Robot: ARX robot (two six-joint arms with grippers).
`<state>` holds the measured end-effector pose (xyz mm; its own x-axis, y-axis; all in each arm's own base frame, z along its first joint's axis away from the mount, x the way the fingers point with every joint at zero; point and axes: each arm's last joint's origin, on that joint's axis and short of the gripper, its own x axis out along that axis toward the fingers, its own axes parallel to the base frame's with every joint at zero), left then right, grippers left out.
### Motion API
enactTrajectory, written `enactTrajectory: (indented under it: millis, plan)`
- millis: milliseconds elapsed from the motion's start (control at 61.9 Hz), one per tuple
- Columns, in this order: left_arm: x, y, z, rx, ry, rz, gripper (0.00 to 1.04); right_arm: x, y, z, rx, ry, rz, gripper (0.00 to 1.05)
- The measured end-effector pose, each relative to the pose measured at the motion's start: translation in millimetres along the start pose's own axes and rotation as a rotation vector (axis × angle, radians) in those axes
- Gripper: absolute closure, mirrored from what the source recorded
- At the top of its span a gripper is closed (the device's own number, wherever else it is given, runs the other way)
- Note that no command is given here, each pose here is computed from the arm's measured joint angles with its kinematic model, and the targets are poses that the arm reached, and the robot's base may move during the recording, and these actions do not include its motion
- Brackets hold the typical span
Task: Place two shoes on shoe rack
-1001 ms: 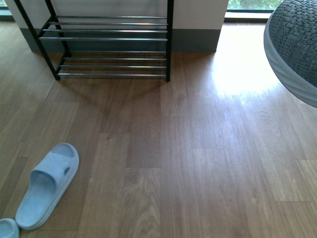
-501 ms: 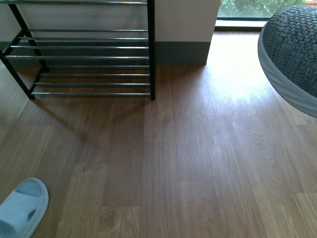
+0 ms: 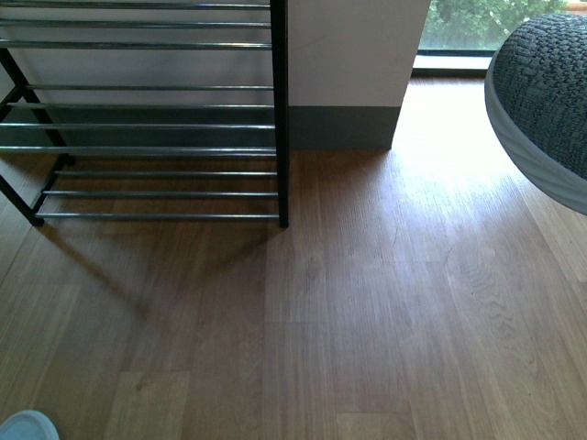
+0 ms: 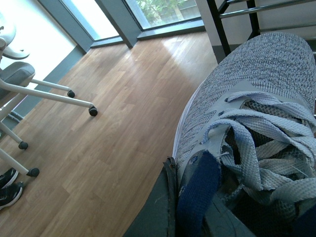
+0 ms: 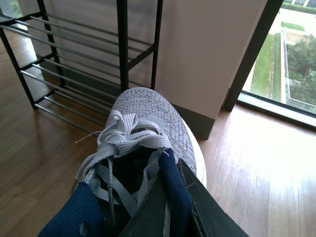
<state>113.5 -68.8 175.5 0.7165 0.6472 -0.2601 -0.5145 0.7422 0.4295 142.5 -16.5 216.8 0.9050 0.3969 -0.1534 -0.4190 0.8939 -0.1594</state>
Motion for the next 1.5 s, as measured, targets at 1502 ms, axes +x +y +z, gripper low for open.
enactTrajectory:
  millis: [1502]
  plan:
    - [0.2, 0.5, 0.0, -0.006, 0.002, 0.001, 1.04, 0.2, -0.1, -0.5, 0.001, 0.004, -0.003, 1.04]
